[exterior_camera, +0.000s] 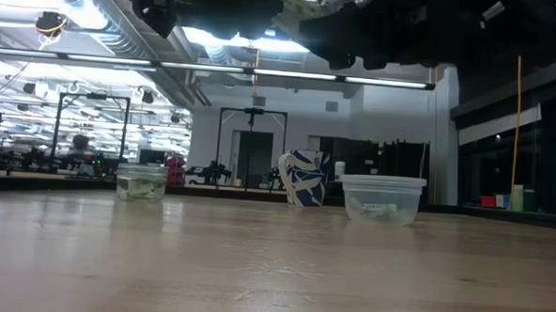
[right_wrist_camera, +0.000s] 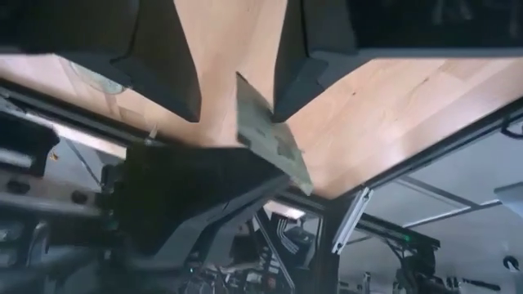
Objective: Pick and place Stevia / Truvia into bins
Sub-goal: Put the stevia packet into the transparent container
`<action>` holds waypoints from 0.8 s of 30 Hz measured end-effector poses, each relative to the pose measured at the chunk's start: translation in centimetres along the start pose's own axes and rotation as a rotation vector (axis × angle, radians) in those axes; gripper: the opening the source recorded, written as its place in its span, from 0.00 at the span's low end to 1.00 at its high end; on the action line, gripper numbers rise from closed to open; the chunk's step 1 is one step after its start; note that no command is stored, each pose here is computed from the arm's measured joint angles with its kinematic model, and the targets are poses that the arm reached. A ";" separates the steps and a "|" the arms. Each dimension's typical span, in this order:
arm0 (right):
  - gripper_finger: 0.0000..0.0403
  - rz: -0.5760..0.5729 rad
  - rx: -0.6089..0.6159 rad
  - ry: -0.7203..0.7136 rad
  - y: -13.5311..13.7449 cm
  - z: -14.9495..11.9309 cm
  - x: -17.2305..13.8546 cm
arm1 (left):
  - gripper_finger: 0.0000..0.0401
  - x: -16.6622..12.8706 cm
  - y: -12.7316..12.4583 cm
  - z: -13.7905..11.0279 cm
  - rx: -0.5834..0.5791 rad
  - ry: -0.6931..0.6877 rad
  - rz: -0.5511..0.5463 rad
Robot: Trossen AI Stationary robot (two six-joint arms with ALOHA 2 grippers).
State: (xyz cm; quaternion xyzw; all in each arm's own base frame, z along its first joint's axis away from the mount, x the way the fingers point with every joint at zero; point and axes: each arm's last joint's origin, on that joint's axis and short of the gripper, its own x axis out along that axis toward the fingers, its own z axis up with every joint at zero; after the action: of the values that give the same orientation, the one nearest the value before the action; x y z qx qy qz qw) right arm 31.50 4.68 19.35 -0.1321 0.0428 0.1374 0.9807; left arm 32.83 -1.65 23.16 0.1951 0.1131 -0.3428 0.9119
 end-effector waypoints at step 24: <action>0.01 0.057 -0.009 -0.049 0.1 0.4 0.0 | 0.01 0.0 0.2 0.1 -0.077 0.005 0.044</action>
State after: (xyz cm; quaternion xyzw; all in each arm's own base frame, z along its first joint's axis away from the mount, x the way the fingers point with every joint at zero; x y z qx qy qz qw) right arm 31.46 4.86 19.68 -0.1318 0.0219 0.1686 0.9766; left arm 32.96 -1.53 23.32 0.1634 0.1242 -0.3173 0.9258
